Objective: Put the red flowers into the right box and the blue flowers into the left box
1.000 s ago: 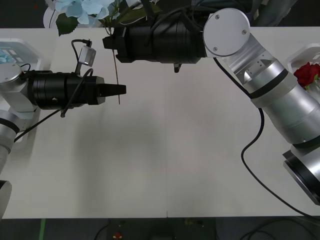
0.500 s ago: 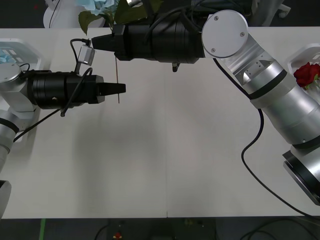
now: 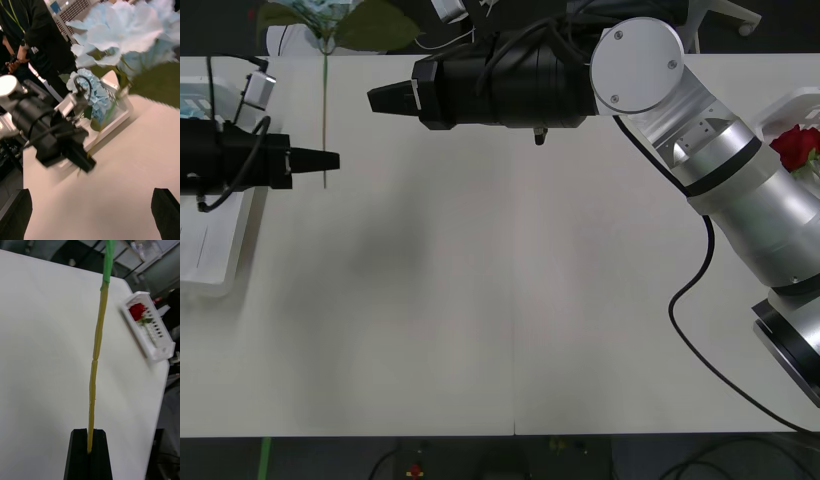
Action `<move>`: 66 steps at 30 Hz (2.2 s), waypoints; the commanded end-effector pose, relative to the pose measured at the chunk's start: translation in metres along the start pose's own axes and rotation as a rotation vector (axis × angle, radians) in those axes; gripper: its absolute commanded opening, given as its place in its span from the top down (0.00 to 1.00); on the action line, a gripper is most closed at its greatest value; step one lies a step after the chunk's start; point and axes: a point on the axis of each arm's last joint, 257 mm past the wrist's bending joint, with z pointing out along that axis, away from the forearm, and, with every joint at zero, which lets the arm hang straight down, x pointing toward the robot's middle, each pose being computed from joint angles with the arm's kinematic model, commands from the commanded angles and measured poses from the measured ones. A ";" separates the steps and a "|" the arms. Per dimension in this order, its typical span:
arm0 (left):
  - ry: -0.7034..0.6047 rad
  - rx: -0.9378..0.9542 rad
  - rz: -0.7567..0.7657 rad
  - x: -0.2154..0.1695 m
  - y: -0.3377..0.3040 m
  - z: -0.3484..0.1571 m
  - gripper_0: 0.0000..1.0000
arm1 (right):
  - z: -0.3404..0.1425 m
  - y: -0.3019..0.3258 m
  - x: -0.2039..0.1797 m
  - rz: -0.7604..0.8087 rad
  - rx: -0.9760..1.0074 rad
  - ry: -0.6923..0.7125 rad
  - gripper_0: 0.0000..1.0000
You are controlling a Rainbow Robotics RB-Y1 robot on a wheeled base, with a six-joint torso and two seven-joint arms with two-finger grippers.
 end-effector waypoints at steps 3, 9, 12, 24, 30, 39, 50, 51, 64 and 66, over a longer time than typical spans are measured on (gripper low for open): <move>-0.037 -0.339 0.001 -0.041 0.063 -0.132 1.00 | -0.045 -0.012 0.002 -0.249 -0.018 0.121 0.08; -0.026 -0.613 0.014 -0.047 0.104 -0.223 1.00 | -0.092 -0.036 0.032 -0.372 -0.023 0.265 0.08; 0.008 -0.753 0.024 -0.046 0.123 -0.263 1.00 | -0.120 -0.047 0.046 -0.431 -0.033 0.335 0.08; 0.197 -1.210 0.051 -0.009 0.183 -0.378 1.00 | -0.214 -0.082 0.093 -0.618 -0.057 0.456 0.08; 0.274 -1.281 0.066 0.023 0.200 -0.389 1.00 | -0.237 -0.078 0.092 -0.593 -0.074 0.480 0.08; 0.402 -1.291 0.015 0.086 0.207 -0.396 1.00 | -0.244 -0.080 0.102 -0.563 -0.073 0.483 0.08; 0.554 -1.315 0.000 0.158 0.217 -0.402 1.00 | -0.246 -0.077 0.106 -0.560 -0.088 0.496 0.08; 0.556 -1.326 0.011 0.160 0.218 -0.404 0.94 | -0.246 -0.076 0.107 -0.559 -0.092 0.499 0.08; 0.471 -1.227 0.006 0.139 0.204 -0.389 0.00 | -0.256 -0.081 0.127 -0.286 0.028 0.627 0.08; 0.453 -1.167 0.018 0.128 0.192 -0.382 0.00 | -0.256 -0.081 0.132 -0.164 0.096 0.660 0.08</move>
